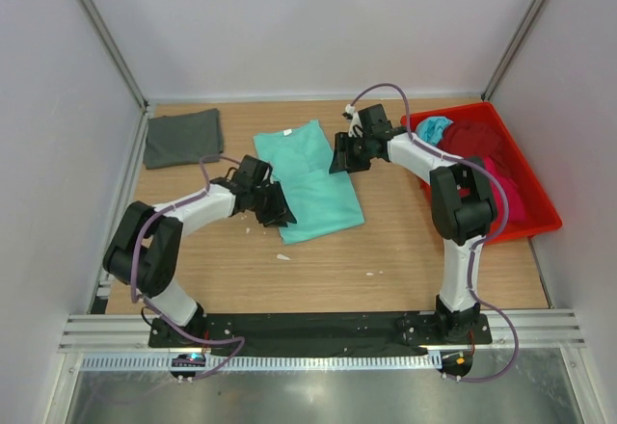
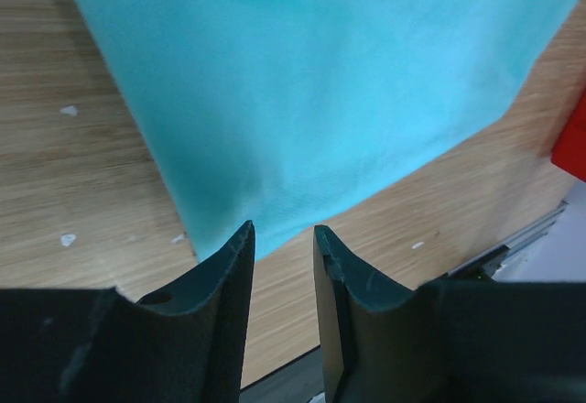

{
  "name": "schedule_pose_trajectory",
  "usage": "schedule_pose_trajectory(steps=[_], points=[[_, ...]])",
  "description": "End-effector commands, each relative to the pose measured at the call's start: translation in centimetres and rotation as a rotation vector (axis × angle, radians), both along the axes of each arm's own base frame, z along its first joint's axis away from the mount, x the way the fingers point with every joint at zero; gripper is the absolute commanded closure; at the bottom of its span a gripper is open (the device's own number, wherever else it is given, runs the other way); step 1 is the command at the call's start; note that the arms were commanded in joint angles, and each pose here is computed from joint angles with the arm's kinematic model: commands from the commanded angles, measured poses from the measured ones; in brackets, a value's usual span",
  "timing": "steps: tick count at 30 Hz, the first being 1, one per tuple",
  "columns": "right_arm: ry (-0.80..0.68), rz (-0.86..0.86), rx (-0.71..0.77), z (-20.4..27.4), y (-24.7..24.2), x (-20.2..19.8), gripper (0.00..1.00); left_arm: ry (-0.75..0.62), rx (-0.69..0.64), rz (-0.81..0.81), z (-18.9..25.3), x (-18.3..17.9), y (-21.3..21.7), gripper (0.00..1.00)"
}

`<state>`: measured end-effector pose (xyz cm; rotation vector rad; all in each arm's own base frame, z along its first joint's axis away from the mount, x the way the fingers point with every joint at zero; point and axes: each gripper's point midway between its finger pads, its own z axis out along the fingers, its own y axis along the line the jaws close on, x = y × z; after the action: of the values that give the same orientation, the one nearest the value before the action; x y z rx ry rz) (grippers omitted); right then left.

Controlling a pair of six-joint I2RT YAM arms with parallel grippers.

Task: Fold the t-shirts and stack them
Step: Fold the tshirt

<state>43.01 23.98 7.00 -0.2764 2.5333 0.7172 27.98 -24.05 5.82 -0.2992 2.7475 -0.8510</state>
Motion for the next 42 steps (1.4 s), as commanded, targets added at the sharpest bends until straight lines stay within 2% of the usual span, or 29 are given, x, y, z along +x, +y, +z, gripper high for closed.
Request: schedule_pose_trajectory(steps=[1, 5, 9, 17, 22, 28, 29, 31, 32, 33, 36, 42], points=[[-0.070, -0.020, 0.017, 2.5, 0.0, 1.0, 0.46, 0.028, 0.078, 0.022, -2.4, -1.2, 0.9, 0.67], [-0.072, -0.021, 0.016, 2.3, 0.1, 1.3, 0.45, 0.072, 0.124, 0.005, -3.9, -2.5, 1.3, 0.67], [-0.078, -0.018, 0.004, 2.1, 0.0, 1.8, 0.44, 0.059, 0.213, 0.004, -4.4, -2.7, 2.7, 0.66], [-0.071, -0.010, -0.014, 0.8, -0.5, 3.1, 0.42, 0.094, 0.294, -0.002, -5.7, -3.3, 4.0, 0.66], [-0.071, -0.019, -0.038, 1.1, -1.2, 3.9, 0.42, 0.084, 0.350, 0.005, -5.4, -3.2, 5.1, 0.66], [-0.100, -0.063, -0.033, 3.9, -1.5, 4.0, 0.44, 0.073, 0.457, 0.023, -3.3, -2.9, 6.9, 0.65], [-0.088, -0.070, -0.017, 3.9, -1.4, 3.6, 0.46, 0.057, 0.445, 0.024, -2.5, -2.7, 6.8, 0.64], [-0.102, -0.053, 0.054, 5.5, -0.4, 3.1, 0.56, 0.032, 0.417, 0.024, -0.9, -2.1, 6.2, 0.62], [-0.079, -0.037, 0.090, 5.3, 0.1, 2.4, 0.62, 0.015, 0.404, 0.026, -0.3, -1.8, 6.0, 0.61], [-0.061, -0.038, 0.141, 5.8, 0.9, 2.0, 0.74, 0.005, 0.359, 0.022, 0.7, -1.7, 5.2, 0.61], [-0.064, 0.024, 0.279, 7.3, 3.8, 1.0, 0.89, -0.007, 0.322, 0.030, 1.6, -1.4, 4.5, 0.60], [-0.005, 0.115, 0.401, 7.5, 7.9, -0.5, 0.92, 0.020, 0.284, 0.022, 0.3, -2.0, 3.9, 0.61]])
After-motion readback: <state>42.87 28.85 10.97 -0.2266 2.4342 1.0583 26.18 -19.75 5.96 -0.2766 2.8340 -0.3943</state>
